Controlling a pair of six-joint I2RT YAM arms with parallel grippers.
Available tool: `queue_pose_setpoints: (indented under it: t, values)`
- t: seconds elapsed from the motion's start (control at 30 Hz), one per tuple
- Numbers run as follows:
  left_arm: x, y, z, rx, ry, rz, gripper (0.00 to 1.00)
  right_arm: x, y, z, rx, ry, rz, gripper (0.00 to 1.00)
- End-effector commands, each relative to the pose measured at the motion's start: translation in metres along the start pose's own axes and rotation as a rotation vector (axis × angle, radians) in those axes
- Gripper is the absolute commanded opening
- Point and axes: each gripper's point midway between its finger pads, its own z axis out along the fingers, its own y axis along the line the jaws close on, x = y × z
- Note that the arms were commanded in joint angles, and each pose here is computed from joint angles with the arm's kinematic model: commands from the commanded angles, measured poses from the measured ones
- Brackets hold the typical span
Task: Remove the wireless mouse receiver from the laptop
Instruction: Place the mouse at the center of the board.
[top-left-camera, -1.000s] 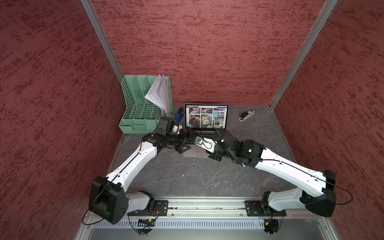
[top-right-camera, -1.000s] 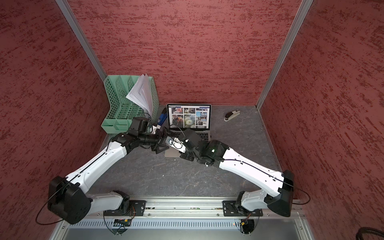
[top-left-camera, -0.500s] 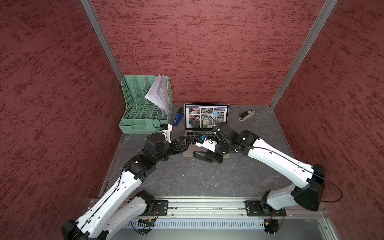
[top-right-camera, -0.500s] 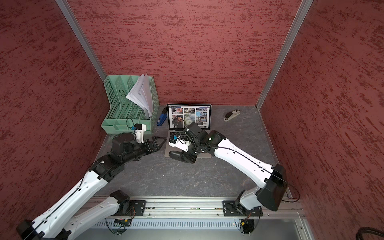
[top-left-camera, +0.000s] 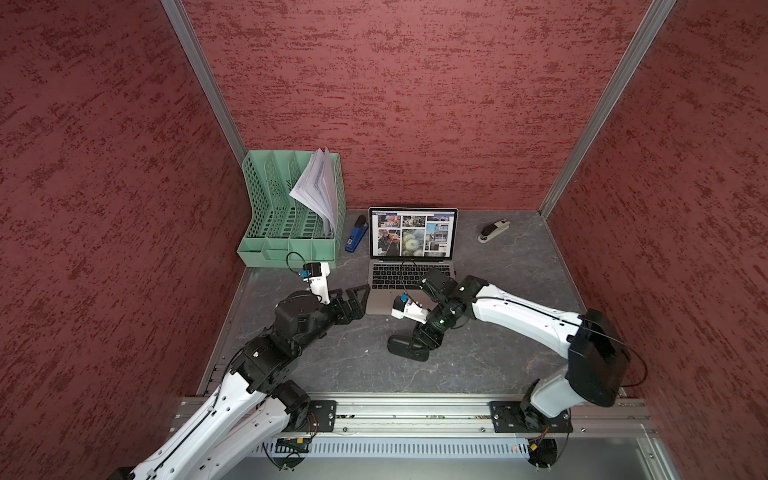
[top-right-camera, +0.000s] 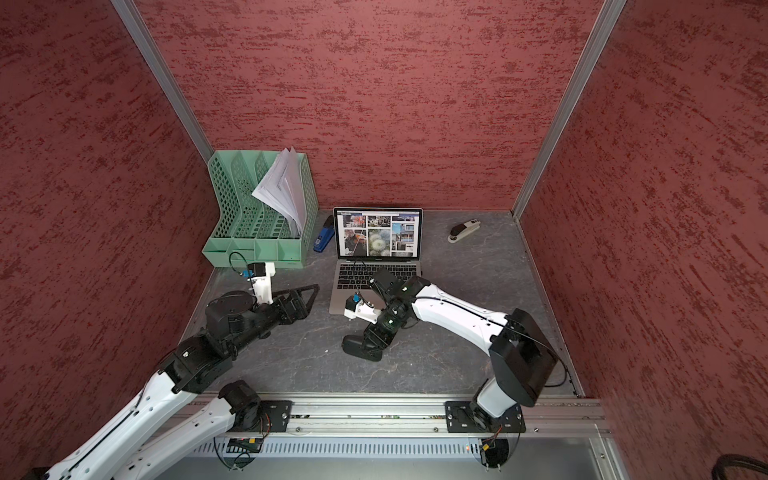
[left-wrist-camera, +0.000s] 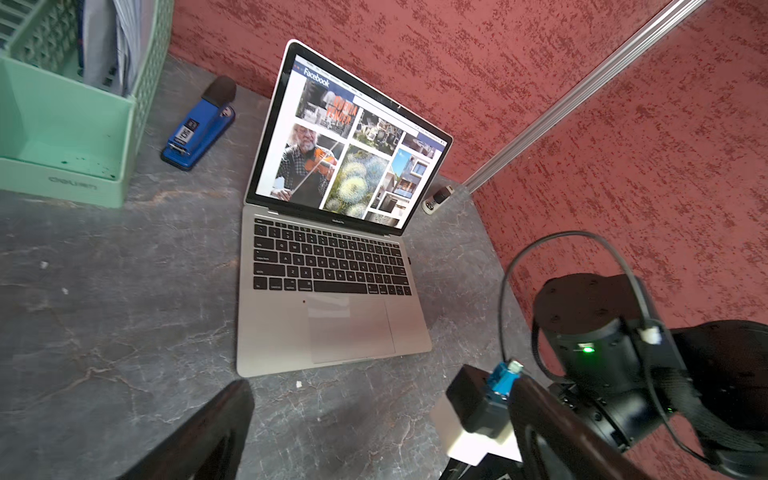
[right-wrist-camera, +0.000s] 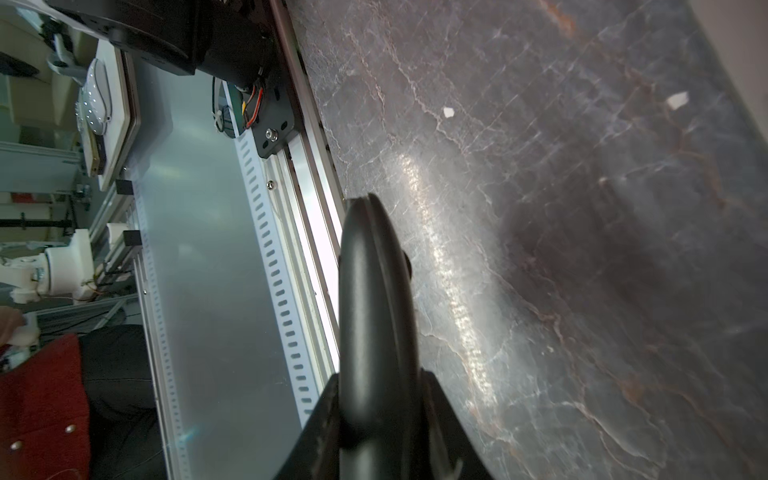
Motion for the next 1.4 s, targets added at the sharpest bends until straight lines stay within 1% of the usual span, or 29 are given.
queue_pose_setpoints:
  t: [0.0, 0.17, 0.3, 0.53, 0.57, 0.63, 0.67, 0.7, 0.8, 0.9, 1.1, 1.17, 1.2, 1.23, 1.3, 1.37]
  values:
    - [-0.009, 0.003, -0.001, -0.048, -0.019, 0.079, 1.0, -0.001, -0.005, 0.02, -0.098, 0.018, 0.083, 0.0]
    - [-0.011, 0.002, 0.004, -0.061, -0.013, 0.116, 1.0, 0.0, -0.023, 0.037, -0.094, 0.064, 0.135, 0.0]
    - [-0.01, 0.002, 0.009, -0.063, -0.012, 0.123, 1.0, -0.002, -0.038, 0.046, -0.102, 0.082, 0.162, 0.0]
    - [-0.008, 0.001, 0.019, -0.069, 0.007, 0.14, 1.0, 0.002, -0.065, 0.05, -0.065, 0.1, 0.209, 0.0]
    - [-0.007, 0.002, 0.02, -0.072, 0.01, 0.144, 1.0, 0.002, -0.068, 0.05, -0.055, 0.1, 0.211, 0.03]
    - [-0.007, 0.002, 0.022, -0.072, 0.011, 0.148, 1.0, 0.005, -0.071, 0.049, -0.043, 0.106, 0.215, 0.2]
    - [-0.006, 0.002, 0.024, -0.075, 0.015, 0.151, 1.0, 0.006, -0.073, 0.05, -0.035, 0.11, 0.216, 0.34]
    - [-0.006, 0.002, 0.025, -0.077, 0.018, 0.151, 1.0, 0.007, -0.074, 0.05, -0.032, 0.111, 0.218, 0.45]
    - [-0.006, 0.001, 0.028, -0.073, 0.023, 0.152, 1.0, 0.009, -0.075, 0.05, -0.023, 0.119, 0.221, 0.6]
    - [-0.004, 0.001, 0.029, -0.072, 0.028, 0.152, 1.0, 0.01, -0.077, 0.048, -0.007, 0.12, 0.22, 0.67]
    - [0.001, 0.002, 0.029, -0.065, 0.04, 0.132, 1.0, 0.01, -0.08, 0.043, 0.035, 0.116, 0.218, 0.72]
    - [0.003, 0.003, 0.029, -0.064, 0.045, 0.127, 1.0, 0.006, -0.082, 0.037, 0.078, 0.1, 0.202, 0.8]
    - [0.004, 0.004, 0.029, -0.065, 0.044, 0.128, 1.0, 0.003, -0.083, 0.031, 0.107, 0.085, 0.193, 0.93]
    - [0.005, 0.005, 0.029, -0.071, 0.048, 0.132, 1.0, -0.001, -0.084, 0.023, 0.144, 0.064, 0.176, 0.98]
    - [0.005, 0.008, 0.03, -0.088, 0.052, 0.15, 1.0, -0.01, -0.086, 0.002, 0.226, 0.013, 0.145, 0.98]
    - [0.003, 0.012, 0.031, -0.115, 0.052, 0.174, 1.0, -0.022, -0.089, -0.028, 0.332, -0.059, 0.122, 0.98]
